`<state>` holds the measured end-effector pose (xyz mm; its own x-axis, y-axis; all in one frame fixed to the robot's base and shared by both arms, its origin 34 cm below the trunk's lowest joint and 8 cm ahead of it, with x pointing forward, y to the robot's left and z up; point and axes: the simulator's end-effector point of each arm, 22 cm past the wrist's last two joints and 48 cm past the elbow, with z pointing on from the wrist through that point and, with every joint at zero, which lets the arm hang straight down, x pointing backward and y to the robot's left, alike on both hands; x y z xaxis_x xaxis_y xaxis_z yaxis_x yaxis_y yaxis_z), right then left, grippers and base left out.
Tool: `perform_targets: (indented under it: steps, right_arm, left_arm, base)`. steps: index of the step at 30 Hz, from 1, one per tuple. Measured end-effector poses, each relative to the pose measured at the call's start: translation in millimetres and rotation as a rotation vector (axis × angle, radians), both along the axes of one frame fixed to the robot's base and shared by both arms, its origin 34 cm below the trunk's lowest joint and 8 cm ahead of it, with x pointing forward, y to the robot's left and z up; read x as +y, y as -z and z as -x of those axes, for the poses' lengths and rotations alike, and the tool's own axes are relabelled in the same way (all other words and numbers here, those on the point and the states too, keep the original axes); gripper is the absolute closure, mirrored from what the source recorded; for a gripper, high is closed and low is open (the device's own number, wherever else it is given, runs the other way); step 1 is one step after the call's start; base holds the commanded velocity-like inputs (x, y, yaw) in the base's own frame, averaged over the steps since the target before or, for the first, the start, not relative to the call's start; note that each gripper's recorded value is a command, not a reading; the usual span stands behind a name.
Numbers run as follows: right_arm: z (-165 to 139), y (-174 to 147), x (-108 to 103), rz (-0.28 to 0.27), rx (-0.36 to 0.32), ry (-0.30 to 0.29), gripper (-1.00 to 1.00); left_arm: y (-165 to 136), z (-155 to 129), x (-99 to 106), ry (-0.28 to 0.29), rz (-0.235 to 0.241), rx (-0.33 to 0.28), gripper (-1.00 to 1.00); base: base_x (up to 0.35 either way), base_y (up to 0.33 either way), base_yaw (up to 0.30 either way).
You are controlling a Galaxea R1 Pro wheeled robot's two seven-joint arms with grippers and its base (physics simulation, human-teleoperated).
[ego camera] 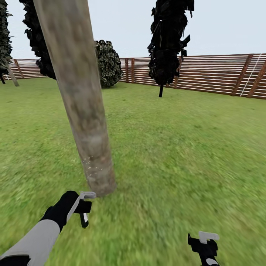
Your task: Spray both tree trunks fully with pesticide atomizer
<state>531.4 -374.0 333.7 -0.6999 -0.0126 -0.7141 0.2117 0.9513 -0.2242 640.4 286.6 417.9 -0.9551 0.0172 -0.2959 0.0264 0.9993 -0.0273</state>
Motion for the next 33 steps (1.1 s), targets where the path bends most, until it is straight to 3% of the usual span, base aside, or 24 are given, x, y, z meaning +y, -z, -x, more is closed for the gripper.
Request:
perform_targets:
  steps: [1, 2, 9, 18, 22, 26, 33]
  right_arm:
    - [0.1, 0.0, 0.0, 0.000, 0.000, 0.000, -1.00]
    - [0.0, 0.0, 0.0, 0.000, 0.000, 0.000, -1.00]
    - [-0.4, 0.3, 1.8, -0.002, -0.001, -0.002, -1.00]
    - [-0.3, 0.2, 2.2, -0.002, -0.001, -0.001, -1.00]
    - [-0.4, 0.2, 2.2, -0.001, -0.001, -0.001, -1.00]
    - [-0.3, 0.2, 2.1, -0.001, -0.001, -0.001, -1.00]
    - [-0.3, 0.3, 2.1, -0.001, -0.001, -0.002, -1.00]
  left_arm:
    - [0.7, -1.3, 2.1, -0.001, -0.009, -0.011, 1.00]
    - [-1.0, -6.4, 13.1, -0.013, -0.054, -0.038, 1.00]
    - [-3.1, -9.5, 24.5, -0.037, -0.114, -0.052, 1.00]
    - [-2.7, -10.0, 14.7, -0.036, -0.109, -0.053, 1.00]
    - [-2.9, -9.3, 23.3, -0.092, -0.086, -0.055, 1.00]
    - [-3.1, -8.4, 32.2, -0.120, -0.115, -0.055, 1.00]
    - [-2.0, -8.2, 24.7, -0.119, -0.111, -0.053, 1.00]
  base:
    - [0.204, -0.199, 0.000]
    - [0.173, -0.221, 0.000]
    - [0.039, -0.266, 0.000]
    - [0.044, -0.282, 0.188]
    - [0.112, -0.283, 0.270]
    - [0.117, -0.283, 0.148]
    - [0.053, -0.283, 0.007]
